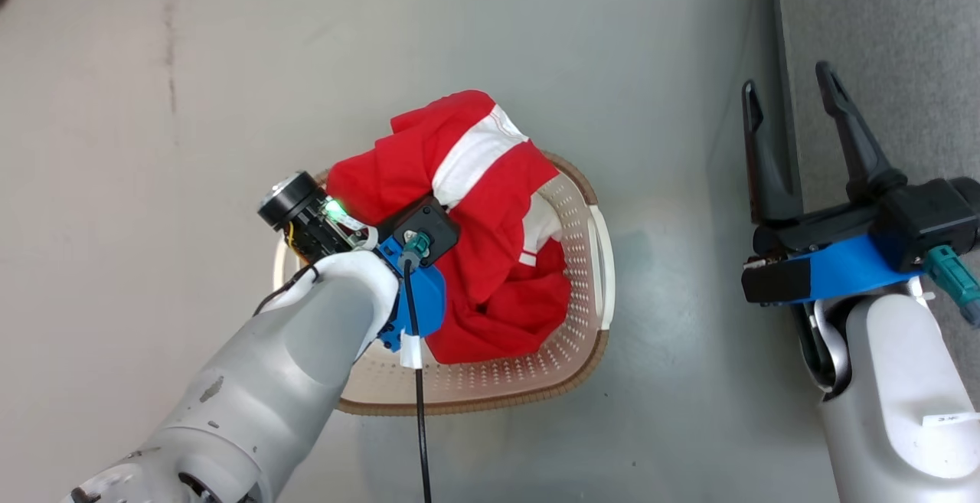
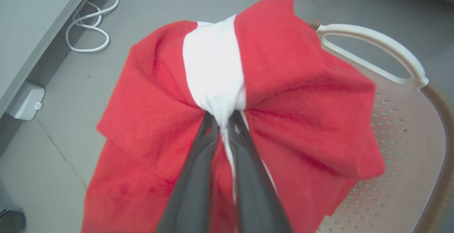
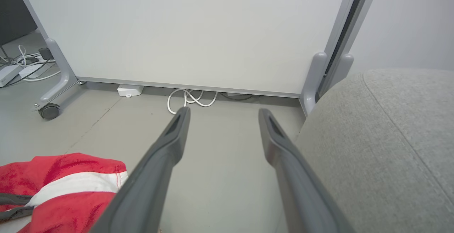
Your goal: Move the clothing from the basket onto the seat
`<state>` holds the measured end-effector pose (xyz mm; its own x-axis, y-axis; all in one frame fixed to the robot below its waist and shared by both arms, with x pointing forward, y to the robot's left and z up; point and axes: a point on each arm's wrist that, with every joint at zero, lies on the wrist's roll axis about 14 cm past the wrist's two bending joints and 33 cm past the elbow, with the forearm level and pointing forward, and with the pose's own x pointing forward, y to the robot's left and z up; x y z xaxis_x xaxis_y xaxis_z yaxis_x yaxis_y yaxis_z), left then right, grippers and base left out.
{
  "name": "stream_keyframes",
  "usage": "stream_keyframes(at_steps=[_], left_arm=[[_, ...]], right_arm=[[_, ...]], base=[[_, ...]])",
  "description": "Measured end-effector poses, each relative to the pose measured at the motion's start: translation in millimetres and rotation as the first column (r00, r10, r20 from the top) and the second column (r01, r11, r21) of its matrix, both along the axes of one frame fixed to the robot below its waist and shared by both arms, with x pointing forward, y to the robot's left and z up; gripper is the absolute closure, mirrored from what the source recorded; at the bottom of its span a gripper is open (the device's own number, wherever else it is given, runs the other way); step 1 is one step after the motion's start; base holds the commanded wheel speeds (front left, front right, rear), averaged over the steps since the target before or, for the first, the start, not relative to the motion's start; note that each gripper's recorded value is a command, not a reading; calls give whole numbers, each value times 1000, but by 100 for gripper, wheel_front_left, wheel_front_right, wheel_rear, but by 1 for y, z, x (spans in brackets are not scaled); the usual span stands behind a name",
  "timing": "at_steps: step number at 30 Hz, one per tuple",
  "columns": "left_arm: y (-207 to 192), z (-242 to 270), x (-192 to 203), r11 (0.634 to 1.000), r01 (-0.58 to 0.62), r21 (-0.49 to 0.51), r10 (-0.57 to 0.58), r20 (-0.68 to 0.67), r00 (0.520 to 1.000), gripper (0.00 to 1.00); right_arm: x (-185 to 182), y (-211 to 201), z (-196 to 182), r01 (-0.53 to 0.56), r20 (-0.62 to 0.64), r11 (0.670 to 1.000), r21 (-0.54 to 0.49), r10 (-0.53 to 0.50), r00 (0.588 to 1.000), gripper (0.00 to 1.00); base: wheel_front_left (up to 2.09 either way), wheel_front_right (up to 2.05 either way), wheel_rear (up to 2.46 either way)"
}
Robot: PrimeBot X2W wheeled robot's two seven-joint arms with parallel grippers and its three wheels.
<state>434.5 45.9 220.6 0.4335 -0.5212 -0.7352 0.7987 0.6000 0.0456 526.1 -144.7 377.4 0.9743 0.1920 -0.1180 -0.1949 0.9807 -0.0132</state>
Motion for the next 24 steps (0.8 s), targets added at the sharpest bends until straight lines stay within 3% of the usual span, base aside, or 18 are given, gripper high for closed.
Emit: stream_keyframes(at_steps=[11,24], left_arm=[[-19,74,16,983,-84,-162,107,140,984,100],[-21,164,28,945,-111,-308,212,318,924,100]], right_arm=[[-15,7,34,-14,42,1000,8,14,999,0],[-40,11,71,-20,89,999,27,17,996,0]], base=[[0,0,0],[0,0,0]])
